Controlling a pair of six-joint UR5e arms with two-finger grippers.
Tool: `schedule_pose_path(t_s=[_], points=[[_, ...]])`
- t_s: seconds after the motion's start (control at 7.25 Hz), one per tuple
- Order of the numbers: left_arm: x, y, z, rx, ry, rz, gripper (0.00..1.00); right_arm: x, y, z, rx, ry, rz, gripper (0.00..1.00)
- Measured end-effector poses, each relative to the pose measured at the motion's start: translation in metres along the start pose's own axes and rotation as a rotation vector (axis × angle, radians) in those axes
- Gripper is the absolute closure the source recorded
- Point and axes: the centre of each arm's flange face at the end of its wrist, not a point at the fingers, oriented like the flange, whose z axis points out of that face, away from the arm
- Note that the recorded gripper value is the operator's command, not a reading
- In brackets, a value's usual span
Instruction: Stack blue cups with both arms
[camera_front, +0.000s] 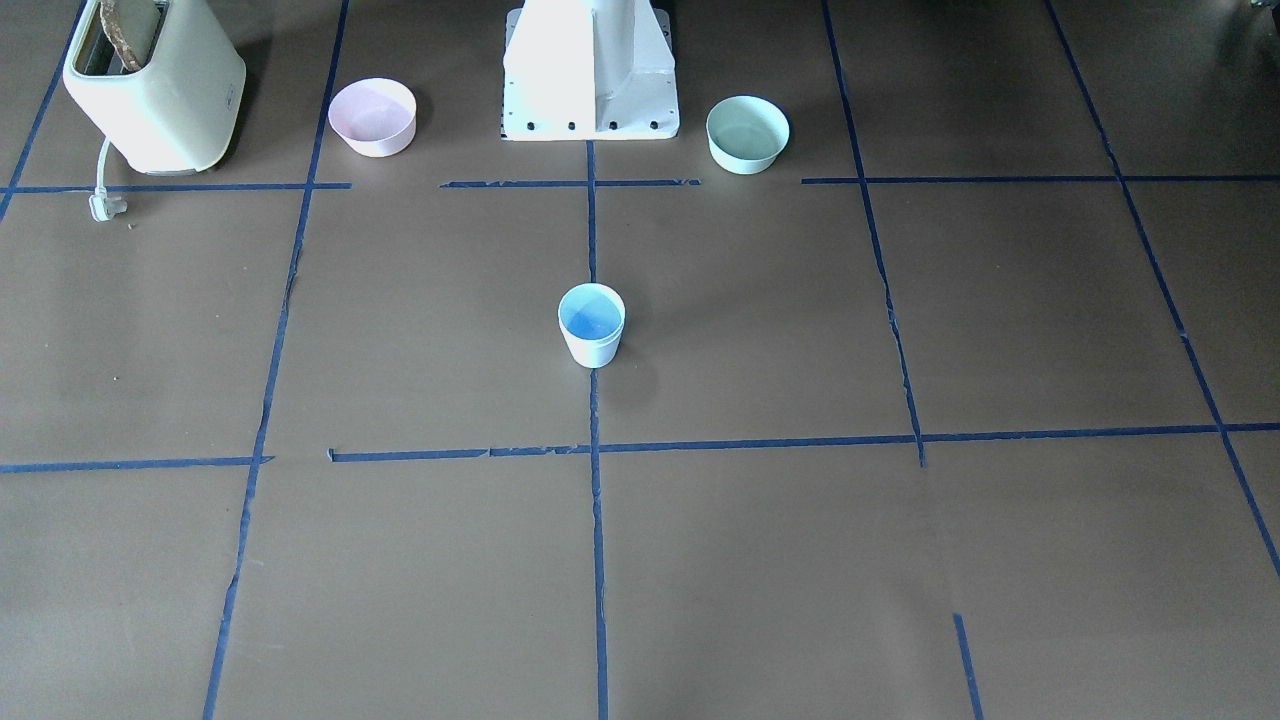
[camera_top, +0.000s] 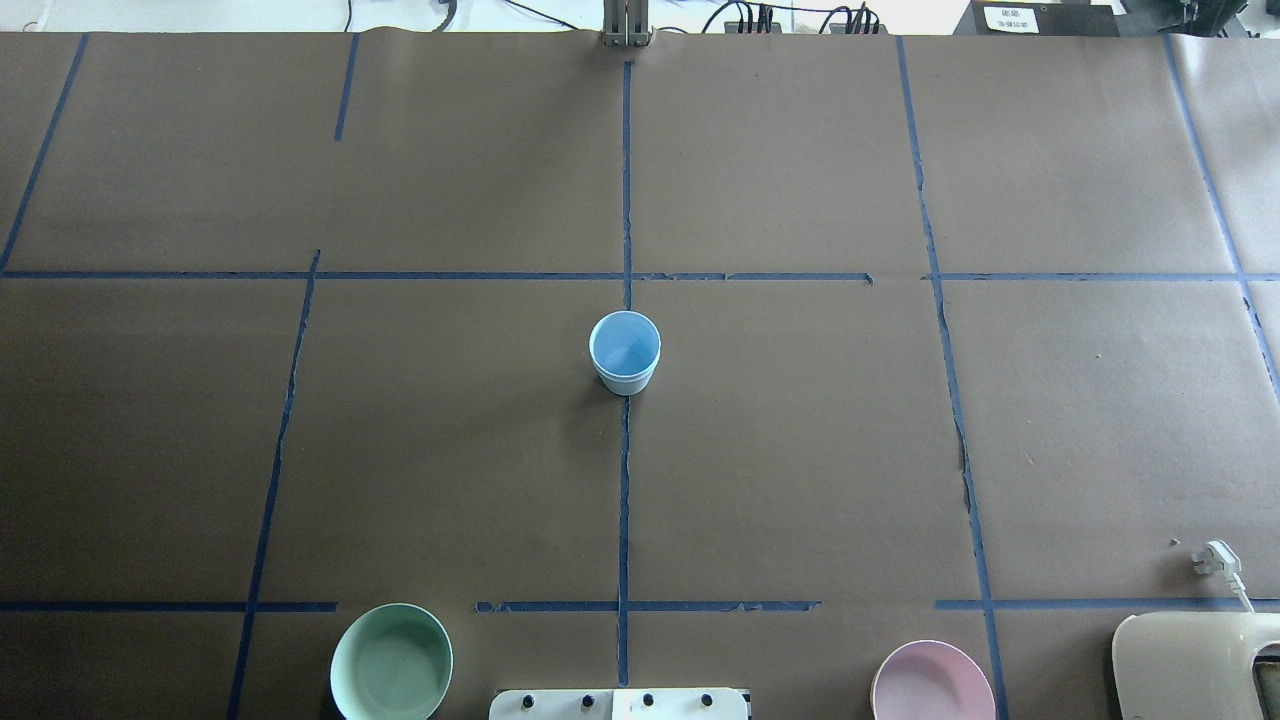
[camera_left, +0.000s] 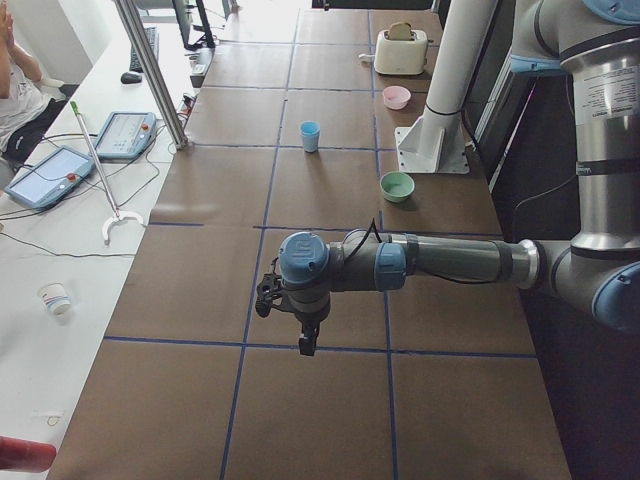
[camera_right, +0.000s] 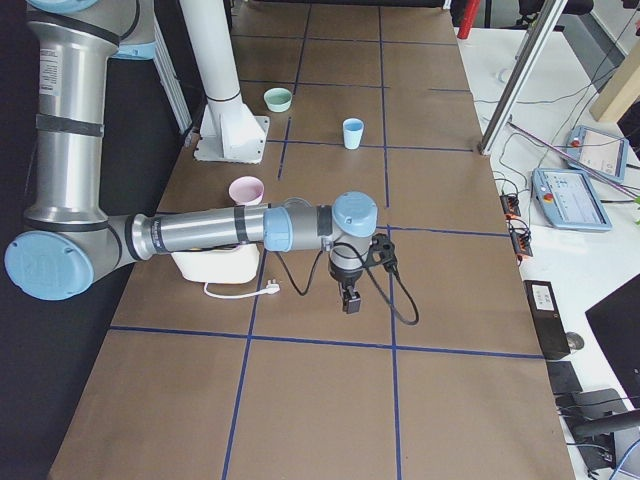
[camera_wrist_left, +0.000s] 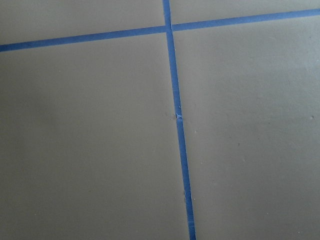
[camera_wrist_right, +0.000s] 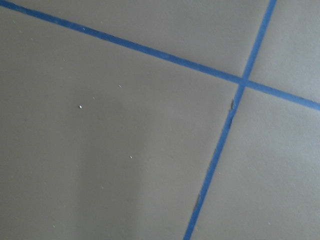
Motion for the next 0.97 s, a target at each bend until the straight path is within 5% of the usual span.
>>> schedule_pose_path(t_s=[0.28,0.97], points=[[-0.002,-0.001,0.002,0.023,-0.004,0.027,0.00,0.016,0.026,0.009,-0.014,-0.025,0.041,0.00],[-0.017,0.006,0.017,0.012,-0.008,0.021,0.00,0.019,0.027,0.012,-0.015,-0.039,0.048,0.00]])
